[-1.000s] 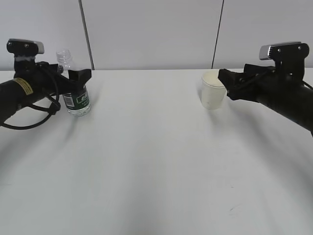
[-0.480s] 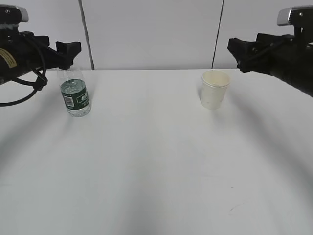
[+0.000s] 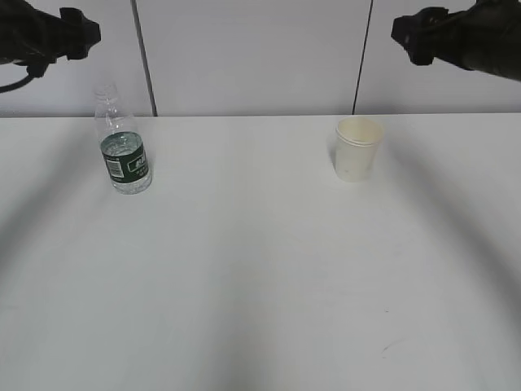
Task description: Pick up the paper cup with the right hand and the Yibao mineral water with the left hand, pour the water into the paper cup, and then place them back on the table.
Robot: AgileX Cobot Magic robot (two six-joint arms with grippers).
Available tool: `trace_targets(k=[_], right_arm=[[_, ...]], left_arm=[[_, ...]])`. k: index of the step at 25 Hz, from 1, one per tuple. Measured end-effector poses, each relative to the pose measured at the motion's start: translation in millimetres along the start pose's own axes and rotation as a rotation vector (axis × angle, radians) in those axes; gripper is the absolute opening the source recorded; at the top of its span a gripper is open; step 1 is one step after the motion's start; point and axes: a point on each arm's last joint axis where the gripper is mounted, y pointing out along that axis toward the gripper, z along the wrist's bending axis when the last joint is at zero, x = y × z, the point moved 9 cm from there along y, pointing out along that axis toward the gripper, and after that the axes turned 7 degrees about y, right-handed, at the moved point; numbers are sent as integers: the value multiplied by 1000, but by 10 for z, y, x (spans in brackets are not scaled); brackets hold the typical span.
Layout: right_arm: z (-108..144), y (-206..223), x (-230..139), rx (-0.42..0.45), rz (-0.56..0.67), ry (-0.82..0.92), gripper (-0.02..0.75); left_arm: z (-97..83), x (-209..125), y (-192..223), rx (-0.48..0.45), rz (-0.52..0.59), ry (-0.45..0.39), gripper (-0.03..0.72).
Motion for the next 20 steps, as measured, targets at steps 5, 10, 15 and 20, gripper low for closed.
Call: trace_targets(k=[5, 10, 15, 20], right_arm=[[-47, 42, 326, -48, 2, 16, 595], [-179, 28, 577, -143, 13, 11, 595], [-201, 13, 598, -194, 47, 2, 595], [-84, 6, 508, -223, 110, -47, 595]], left_arm=[[-14, 235, -50, 73, 92, 9, 575], [2, 441, -127, 136, 163, -26, 574], [9, 444, -233, 180, 269, -92, 574], [40, 374, -355, 209, 384, -130, 555]])
